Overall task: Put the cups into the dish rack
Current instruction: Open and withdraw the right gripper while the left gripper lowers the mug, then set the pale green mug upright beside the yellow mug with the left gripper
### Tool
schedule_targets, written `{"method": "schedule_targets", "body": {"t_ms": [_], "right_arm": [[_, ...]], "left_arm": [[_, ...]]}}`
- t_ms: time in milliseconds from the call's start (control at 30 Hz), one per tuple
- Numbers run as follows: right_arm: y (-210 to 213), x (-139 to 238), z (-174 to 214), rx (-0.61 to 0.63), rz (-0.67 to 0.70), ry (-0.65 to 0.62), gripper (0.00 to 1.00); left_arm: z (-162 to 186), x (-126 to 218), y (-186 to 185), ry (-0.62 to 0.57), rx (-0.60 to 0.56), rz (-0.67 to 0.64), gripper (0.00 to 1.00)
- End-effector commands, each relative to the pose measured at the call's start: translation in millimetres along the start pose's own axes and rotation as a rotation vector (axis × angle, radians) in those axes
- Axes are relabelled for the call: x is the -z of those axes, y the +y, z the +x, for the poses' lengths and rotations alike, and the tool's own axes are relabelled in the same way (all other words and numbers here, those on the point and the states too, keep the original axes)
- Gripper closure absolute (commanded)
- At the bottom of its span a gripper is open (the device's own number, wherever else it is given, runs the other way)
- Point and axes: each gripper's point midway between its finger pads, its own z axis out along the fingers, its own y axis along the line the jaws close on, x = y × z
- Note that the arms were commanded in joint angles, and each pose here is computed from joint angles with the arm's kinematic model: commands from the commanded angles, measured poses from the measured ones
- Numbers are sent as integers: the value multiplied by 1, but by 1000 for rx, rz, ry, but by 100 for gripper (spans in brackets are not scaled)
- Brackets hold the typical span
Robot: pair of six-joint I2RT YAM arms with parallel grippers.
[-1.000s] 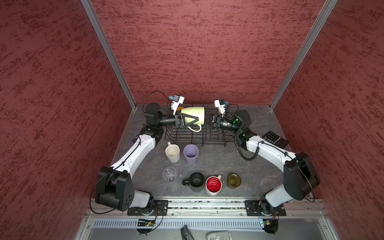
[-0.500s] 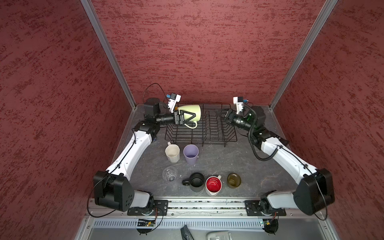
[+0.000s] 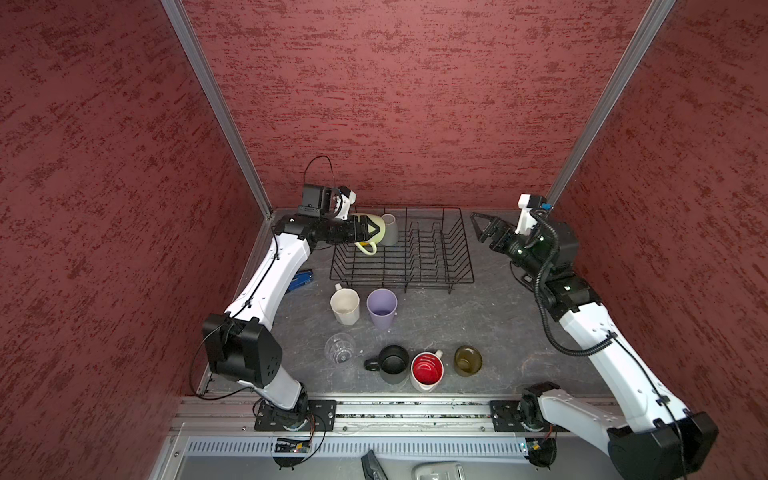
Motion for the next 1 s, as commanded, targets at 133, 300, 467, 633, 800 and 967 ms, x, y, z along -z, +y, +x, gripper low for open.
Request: {"method": "schedule_targets", "body": {"t_ms": [133,300,467,633,800,967], "right_arm": [[-17,7,-5,34,75,-36,1],[-24,2,-2,46,85,-13,1],[-24,0,-2,51,70,-13,1],[-30,0,2,48,80,-9,1],[-33,-2,4,30,78,-1,1],[-35,-2,5,14,74,-4,1]], "left_arm": [[-7,-11,19,55,-83,-246,100],[-1,-32,29,124,-119,-344,100],[-2,-46,44,169,-157,-447,100],[0,-61,57,220,-199,-514,100],[-3,-75,71,238,-205,-545,100],[-2,-86,89,266,-179,-555,100]]}}
